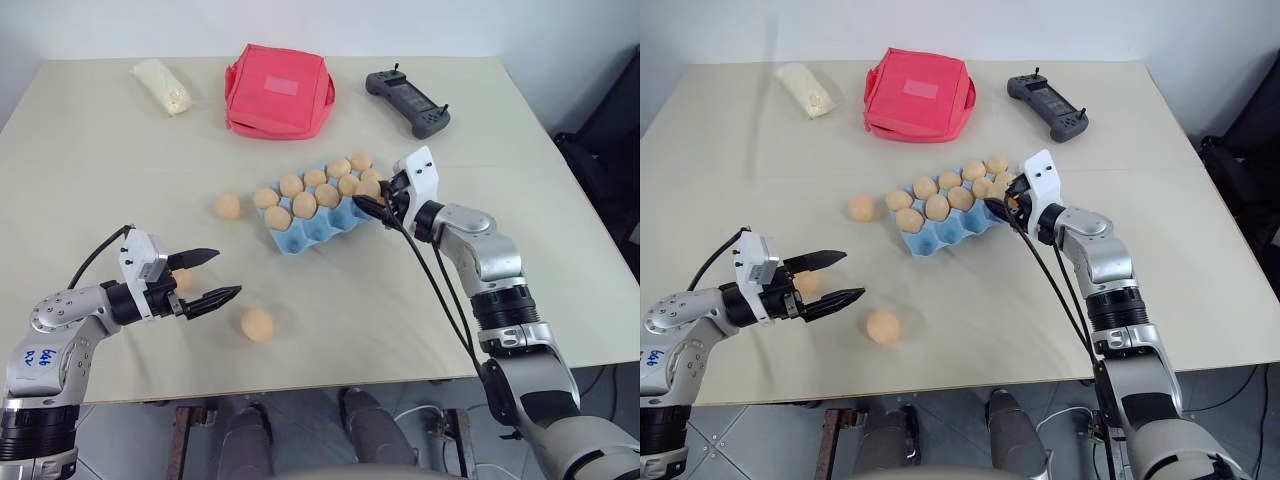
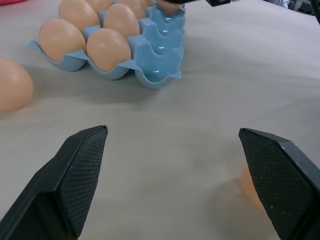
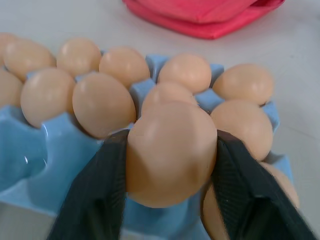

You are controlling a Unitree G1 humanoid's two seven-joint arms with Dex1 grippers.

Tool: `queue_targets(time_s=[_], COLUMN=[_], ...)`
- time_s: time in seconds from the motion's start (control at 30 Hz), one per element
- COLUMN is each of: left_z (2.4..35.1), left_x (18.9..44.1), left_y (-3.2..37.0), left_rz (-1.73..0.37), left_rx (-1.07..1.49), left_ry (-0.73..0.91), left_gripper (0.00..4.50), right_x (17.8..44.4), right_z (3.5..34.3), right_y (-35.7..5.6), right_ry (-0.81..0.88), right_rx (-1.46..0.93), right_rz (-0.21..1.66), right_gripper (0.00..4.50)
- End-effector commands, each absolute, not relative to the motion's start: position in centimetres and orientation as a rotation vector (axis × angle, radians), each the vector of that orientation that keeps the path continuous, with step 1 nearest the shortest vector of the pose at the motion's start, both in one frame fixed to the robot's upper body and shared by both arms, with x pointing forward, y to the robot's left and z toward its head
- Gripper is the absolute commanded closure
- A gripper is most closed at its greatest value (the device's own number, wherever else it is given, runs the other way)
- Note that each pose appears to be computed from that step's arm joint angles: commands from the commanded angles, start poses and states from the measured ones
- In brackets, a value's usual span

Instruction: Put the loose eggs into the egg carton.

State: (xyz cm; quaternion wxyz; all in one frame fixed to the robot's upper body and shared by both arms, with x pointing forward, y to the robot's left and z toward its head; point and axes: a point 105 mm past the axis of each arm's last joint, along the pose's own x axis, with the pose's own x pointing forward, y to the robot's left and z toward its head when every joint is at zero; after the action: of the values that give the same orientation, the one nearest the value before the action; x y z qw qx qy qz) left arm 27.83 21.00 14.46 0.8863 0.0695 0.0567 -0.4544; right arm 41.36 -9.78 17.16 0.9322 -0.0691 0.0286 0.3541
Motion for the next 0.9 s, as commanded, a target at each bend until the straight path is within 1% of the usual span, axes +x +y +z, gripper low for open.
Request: queue_targets(time_s=[0.03,0.07,0.1,0.13,0.23,0.33,0.5,0.9], left_z=[15.6,15.6,15.7,15.7,15.7,15.9,16.1,16.2], left_x=[27.6,27.6,27.7,27.7,27.7,27.8,27.8,27.4], left_y=[20.7,20.6,20.6,20.6,20.6,20.8,21.0,22.5], left_rz=[-0.955,-0.955,-0.955,-0.956,-0.956,-0.956,-0.954,-0.888], left_rx=[0.153,0.153,0.153,0.153,0.155,0.16,0.165,0.176], left_ry=[0.061,0.061,0.061,0.06,0.059,0.06,0.058,0.069], left_gripper=[0.0,0.0,0.0,0.0,0.0,0.0,0.0,0.0], right_x=[41.4,41.4,41.3,41.2,40.8,39.7,36.7,30.5], right_z=[19.1,19.2,19.3,19.5,20.2,21.3,22.0,18.4], right_y=[-9.6,-9.7,-9.8,-9.8,-10.0,-10.2,-10.8,-14.9], right_ry=[-0.012,-0.013,-0.016,-0.021,-0.037,-0.061,-0.044,0.103], right_rx=[-0.159,-0.161,-0.162,-0.163,-0.167,-0.176,-0.193,-0.29], right_rz=[0.735,0.735,0.735,0.737,0.747,0.788,0.9,1.033], right_gripper=[0.77,0.34,0.05,0.02,0.02,0.02,0.02,0.02])
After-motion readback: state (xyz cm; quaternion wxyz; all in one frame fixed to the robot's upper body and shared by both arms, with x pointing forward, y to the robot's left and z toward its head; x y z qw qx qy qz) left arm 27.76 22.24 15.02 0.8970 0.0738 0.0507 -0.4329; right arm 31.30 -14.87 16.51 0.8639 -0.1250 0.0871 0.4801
